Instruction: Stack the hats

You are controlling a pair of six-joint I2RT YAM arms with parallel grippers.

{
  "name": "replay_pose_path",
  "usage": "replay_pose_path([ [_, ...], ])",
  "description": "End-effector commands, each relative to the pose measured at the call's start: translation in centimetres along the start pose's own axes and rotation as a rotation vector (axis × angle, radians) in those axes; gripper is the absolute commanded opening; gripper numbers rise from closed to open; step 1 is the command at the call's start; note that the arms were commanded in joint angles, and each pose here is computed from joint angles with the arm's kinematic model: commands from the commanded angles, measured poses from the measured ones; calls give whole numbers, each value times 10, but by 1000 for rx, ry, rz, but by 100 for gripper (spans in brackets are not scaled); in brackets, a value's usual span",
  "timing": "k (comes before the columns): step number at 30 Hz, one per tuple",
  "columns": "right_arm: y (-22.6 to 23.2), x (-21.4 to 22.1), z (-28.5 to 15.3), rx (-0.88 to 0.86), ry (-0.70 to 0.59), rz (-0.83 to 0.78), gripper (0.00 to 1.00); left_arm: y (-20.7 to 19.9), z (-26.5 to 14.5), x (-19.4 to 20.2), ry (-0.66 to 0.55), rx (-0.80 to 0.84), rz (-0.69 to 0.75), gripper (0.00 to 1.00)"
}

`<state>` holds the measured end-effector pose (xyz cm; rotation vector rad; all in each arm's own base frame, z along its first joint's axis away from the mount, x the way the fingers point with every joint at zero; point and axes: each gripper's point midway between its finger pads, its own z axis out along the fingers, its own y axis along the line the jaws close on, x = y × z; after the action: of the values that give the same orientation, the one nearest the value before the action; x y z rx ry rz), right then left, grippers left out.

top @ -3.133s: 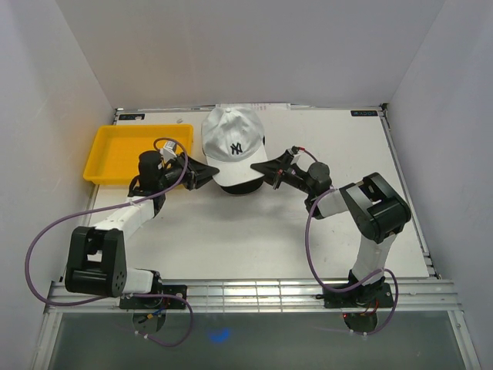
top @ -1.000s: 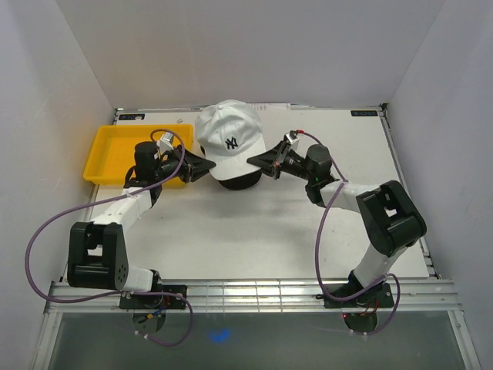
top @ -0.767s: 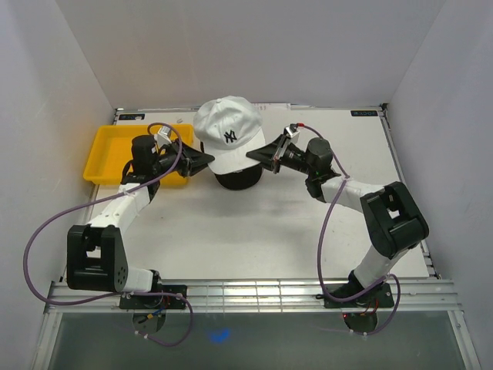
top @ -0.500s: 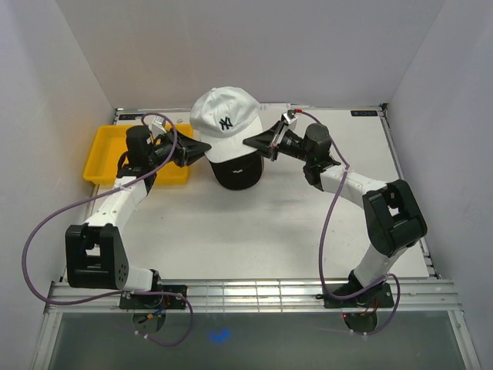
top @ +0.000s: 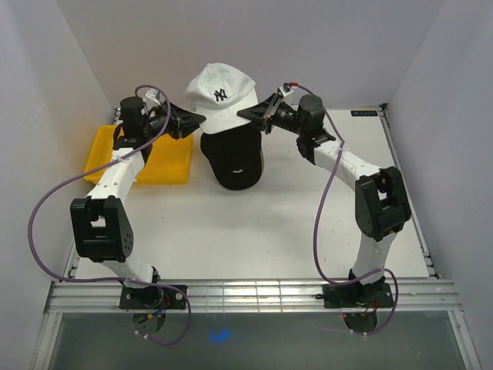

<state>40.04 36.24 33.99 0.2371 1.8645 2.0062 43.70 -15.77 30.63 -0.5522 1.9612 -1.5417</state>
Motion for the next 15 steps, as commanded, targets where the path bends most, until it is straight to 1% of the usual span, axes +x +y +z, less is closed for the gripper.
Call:
replay_pose_path([
  [1,11,29,2,-15,143,-31,8,-14,2,-19,-56,15,15,0],
  [5,5,32,-1,-5,147,-31,8,-6,3,-14,-34,18,-3,0],
  [15,-19,54,-29,15,137,-24,8,7,-7,6,-13,28,-2,0],
])
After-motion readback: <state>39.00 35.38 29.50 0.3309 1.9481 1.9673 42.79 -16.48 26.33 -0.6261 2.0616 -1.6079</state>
